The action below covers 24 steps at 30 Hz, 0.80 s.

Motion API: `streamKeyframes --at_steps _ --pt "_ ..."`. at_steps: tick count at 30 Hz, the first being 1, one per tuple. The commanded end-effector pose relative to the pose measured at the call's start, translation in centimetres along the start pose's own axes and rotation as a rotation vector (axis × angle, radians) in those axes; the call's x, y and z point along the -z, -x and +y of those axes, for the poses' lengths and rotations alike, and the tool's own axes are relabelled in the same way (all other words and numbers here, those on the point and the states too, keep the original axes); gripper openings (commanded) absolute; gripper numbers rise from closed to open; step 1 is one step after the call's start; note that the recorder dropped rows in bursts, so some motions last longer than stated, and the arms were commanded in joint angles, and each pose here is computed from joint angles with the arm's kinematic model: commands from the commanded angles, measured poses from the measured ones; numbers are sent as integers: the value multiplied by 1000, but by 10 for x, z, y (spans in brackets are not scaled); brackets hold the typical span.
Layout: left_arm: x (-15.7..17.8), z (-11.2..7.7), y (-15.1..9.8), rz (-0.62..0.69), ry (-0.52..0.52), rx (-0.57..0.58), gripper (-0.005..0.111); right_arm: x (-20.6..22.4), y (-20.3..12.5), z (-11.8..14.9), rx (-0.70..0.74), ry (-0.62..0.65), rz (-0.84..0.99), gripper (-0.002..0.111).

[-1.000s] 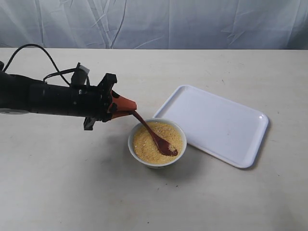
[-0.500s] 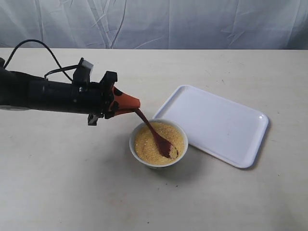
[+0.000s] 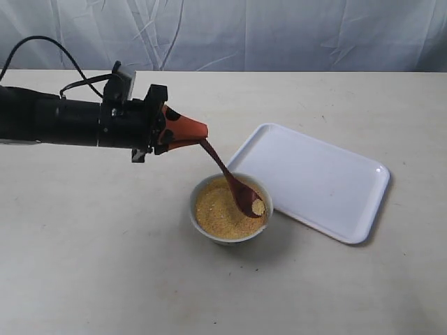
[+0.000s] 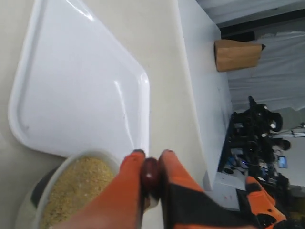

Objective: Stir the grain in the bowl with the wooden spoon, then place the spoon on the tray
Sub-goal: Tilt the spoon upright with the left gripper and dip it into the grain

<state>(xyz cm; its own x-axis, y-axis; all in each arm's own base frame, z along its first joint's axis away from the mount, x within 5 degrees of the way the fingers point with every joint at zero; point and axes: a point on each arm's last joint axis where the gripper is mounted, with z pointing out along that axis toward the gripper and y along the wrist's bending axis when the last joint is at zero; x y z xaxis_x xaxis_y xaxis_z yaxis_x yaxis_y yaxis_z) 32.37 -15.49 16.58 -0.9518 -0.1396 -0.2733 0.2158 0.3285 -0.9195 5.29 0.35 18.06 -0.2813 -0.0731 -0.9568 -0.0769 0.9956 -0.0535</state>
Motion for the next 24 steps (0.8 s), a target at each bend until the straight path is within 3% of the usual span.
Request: streamKeyframes --at_steps 1,11,18,24 --pt "6 -13 8 -68 79 -105 0 0 0 0 2 -1 -15 0" --pt "11 -24 10 -87 91 -252 0 0 0 0 2 -1 -15 0" --pt "19 -55 3 -65 221 -465 0 0 0 0 2 -1 -15 0" --pt "14 -78 -11 -19 303 -582 0 0 0 0 2 -1 -15 0"
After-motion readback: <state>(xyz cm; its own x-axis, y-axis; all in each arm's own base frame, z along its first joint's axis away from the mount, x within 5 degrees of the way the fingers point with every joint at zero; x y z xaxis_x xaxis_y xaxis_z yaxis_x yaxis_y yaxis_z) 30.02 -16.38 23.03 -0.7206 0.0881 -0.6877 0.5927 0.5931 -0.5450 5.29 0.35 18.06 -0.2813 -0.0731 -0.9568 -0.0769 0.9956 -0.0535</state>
